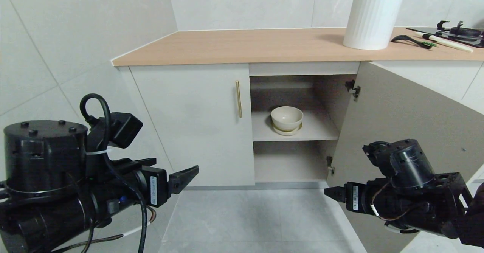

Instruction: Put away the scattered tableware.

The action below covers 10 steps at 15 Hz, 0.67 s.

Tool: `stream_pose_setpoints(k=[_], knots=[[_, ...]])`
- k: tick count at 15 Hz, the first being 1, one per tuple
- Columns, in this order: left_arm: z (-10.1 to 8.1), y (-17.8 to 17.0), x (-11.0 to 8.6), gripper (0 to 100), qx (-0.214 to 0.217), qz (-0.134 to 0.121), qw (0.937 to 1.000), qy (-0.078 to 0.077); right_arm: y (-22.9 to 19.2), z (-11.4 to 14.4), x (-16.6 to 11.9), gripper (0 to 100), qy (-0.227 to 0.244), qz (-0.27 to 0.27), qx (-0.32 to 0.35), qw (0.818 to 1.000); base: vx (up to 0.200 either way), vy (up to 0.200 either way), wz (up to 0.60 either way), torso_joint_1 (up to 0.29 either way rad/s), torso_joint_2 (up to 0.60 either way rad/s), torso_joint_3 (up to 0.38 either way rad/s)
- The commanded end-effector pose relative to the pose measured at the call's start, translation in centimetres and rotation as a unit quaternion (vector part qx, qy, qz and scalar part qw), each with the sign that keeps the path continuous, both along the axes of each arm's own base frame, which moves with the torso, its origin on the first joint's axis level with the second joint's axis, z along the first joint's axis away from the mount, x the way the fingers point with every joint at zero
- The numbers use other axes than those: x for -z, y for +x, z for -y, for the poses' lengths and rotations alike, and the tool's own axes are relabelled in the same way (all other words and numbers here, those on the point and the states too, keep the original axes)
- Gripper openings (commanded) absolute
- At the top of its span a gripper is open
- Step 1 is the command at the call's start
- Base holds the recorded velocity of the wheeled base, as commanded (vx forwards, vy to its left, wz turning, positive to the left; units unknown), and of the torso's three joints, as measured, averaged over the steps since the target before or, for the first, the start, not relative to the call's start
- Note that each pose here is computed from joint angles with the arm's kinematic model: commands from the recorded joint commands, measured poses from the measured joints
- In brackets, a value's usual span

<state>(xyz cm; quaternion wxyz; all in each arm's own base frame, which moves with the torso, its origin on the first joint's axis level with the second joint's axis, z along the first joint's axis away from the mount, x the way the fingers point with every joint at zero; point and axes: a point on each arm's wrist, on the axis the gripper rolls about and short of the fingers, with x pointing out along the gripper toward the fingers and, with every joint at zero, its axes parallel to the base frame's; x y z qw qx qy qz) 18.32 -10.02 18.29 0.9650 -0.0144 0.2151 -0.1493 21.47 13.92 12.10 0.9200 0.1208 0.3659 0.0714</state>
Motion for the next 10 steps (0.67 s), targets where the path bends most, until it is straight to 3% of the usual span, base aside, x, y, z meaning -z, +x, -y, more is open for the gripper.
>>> stream_pose_setpoints(k=[1,5,10], knots=[[-0.1,-0.1,0.2,100,0.0,-0.002,1.0,0.001,-0.5,0.3,0.2,100,-0.002,-0.004,0.001,1.0,0.0,0.0,0.0,0.0,0.0,0.0],[-0.1,-0.1,0.3,100,0.0,-0.002,1.0,0.003,-3.6,2.4,0.8,100,-0.006,-0.016,0.004,1.0,0.0,0.0,0.0,0.0,0.0,0.0],[0.0,-0.1,0.3,100,0.003,-0.004,1.0,0.005,-6.1,4.9,0.8,100,0.028,-0.017,0.052,0.998,0.0,-0.2,0.0,0.003,0.0,0.002]])
